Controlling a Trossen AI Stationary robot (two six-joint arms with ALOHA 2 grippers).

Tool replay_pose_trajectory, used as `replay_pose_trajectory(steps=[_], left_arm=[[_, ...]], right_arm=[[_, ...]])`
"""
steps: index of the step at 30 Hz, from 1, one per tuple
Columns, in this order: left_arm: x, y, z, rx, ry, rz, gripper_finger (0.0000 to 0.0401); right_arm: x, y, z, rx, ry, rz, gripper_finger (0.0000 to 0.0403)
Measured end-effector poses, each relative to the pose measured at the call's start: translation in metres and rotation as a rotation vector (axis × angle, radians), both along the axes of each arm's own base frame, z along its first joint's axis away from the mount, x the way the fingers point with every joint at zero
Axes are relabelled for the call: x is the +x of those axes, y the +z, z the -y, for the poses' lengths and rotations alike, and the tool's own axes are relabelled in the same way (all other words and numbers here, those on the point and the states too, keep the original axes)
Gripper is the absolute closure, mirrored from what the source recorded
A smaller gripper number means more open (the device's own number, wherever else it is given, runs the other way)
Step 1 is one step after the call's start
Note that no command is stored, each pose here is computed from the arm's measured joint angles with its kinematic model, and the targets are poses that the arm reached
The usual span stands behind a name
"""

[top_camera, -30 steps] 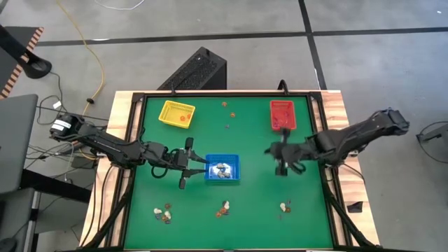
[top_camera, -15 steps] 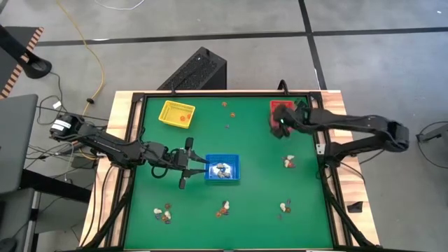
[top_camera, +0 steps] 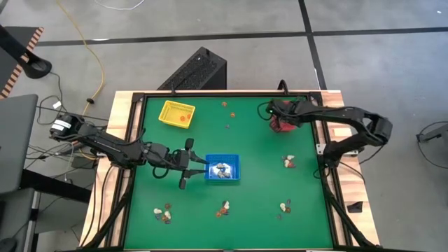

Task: Sort Halloween decoration
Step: Put the purple witch hat toy into the red bin

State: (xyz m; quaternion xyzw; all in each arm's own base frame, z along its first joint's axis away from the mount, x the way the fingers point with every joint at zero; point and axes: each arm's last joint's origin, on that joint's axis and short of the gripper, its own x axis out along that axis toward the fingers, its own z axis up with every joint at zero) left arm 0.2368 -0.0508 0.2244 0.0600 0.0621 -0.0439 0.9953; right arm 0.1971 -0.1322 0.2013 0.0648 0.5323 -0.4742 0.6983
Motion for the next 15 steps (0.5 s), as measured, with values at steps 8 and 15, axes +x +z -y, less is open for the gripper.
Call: replay_pose_trajectory(steps=[8, 15], left_arm=[[0.000, -0.001, -0.001, 0.002, 0.022, -0.008, 0.0276], [0.000, -0.001, -0.001, 0.000, 0.039, -0.009, 0.0276]], right_arm=[[0.003, 0.001, -0.005, 0.001, 0.026, 0.016, 0.0341], [-0.006, 0.020, -0.007, -0.047, 0.014, 0.084, 0.0280]])
